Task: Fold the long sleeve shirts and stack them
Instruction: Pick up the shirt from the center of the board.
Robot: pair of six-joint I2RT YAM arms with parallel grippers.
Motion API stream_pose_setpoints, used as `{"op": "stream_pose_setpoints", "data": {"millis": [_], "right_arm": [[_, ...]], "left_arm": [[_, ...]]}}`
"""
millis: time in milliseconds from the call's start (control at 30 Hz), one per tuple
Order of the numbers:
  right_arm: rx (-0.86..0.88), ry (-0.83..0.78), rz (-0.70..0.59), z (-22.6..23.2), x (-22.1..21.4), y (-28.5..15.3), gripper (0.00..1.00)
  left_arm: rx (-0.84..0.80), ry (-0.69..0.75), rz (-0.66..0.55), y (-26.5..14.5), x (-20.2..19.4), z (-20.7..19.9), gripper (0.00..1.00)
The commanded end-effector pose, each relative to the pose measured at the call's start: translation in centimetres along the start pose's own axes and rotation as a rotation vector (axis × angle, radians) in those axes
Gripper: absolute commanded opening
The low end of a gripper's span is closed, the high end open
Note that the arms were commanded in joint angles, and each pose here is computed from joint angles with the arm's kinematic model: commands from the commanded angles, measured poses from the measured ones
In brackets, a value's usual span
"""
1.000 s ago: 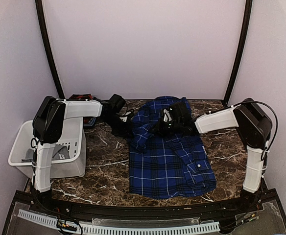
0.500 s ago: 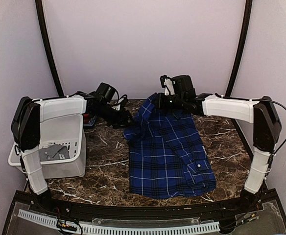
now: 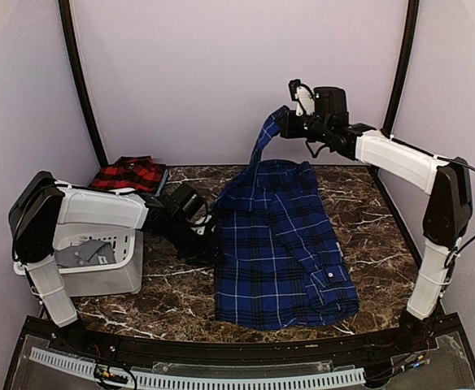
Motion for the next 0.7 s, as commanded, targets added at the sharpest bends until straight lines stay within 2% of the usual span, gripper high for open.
{"op": "stream_pose_setpoints", "data": {"millis": [0, 333, 533, 667], "right_arm": [[0.035, -0.083, -0.112, 0.8, 4.6, -1.4, 0.00], [0.073, -0.074, -0.207, 0.7, 9.0, -2.6, 0.00], [0.076, -0.070, -0.200, 0.7, 9.1, -2.4, 0.00], [0.065, -0.070, -0.193, 0.5, 8.9, -2.3, 0.00]], "left_arm": [[0.028, -0.030, -0.011, -0.8, -2.4, -0.8, 0.47], [0.043, -0.072, 0.080, 0.8, -6.4, -0.9, 0.44], [0.060, -0.081, 0.134, 1.9, -7.9, -1.0, 0.40], [0.051, -0.089, 0.166, 2.8, -8.7, -1.3, 0.34]]}}
Point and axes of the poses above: each gripper's point midway between its finger pads, its own y axis out along the fingers, its own z axis along the line the jaws close on, x = y × z, the point moved 10 cm from there along -y, back along the fingers, and after that the axes turned 2 degrees about y, right-handed, at the moved point
